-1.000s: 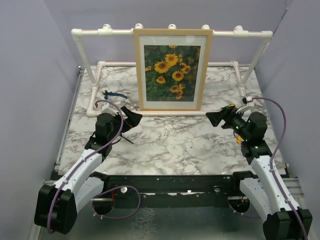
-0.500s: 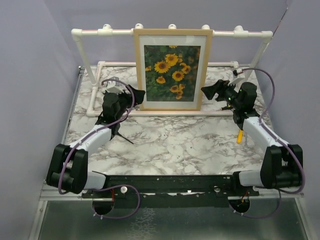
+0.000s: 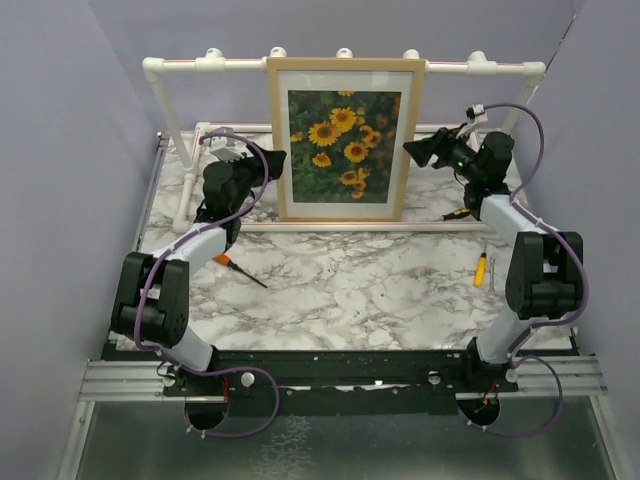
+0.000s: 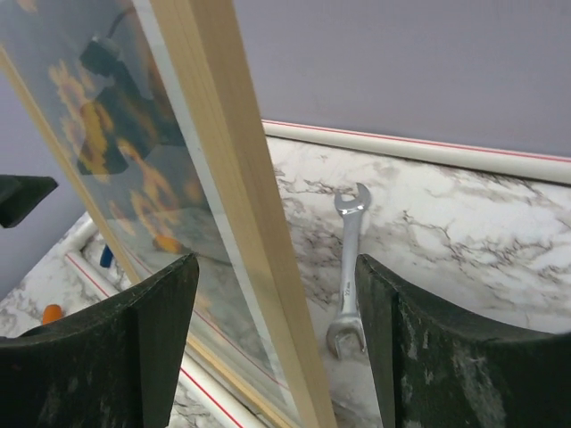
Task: Take the photo out of the frame
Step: Turn over the photo frame at the center of the board.
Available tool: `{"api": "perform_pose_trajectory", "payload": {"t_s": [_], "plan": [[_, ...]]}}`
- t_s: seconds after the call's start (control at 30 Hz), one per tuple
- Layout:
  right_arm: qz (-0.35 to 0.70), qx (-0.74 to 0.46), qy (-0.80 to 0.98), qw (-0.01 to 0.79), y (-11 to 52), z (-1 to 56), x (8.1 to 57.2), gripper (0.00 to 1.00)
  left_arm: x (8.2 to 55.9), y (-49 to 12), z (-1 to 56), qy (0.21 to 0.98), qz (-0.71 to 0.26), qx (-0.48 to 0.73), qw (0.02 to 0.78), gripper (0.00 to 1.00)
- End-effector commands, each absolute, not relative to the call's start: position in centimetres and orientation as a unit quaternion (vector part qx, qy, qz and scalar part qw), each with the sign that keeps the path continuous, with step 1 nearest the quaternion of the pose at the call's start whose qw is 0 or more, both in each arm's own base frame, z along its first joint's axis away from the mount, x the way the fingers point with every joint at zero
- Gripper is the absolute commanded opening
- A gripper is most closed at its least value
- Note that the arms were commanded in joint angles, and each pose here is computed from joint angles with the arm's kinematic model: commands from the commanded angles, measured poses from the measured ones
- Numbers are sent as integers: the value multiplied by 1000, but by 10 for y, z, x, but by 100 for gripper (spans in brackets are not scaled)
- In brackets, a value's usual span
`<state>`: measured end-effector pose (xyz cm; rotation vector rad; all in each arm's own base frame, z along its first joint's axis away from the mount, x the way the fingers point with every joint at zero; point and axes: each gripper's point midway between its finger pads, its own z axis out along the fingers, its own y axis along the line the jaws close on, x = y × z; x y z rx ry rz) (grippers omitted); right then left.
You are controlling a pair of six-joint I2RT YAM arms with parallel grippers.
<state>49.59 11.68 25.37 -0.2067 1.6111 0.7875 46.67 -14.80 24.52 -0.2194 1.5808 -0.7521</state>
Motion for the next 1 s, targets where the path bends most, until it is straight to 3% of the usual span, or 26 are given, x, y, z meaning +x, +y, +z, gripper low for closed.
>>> {"api": "perform_pose_trajectory", "payload": {"t_s": [0.0,0.13,0.37,0.63,0.97], "plan": [[390,-159,661,621,138,271,492,74,471,-164,271,658,-361,-33,660,71],[402,-165,654,619,142,270,498,72,475,-166,275,650,-370,-18,663,71],[423,-178,640,616,148,274,500,56,482,-168,277,646,-378,-19,663,71],[431,-215,627,612,154,280,488,50,487,-166,274,645,-375,-6,665,75],[439,-243,620,603,158,281,477,25,485,-177,286,618,-416,52,665,77]]}}
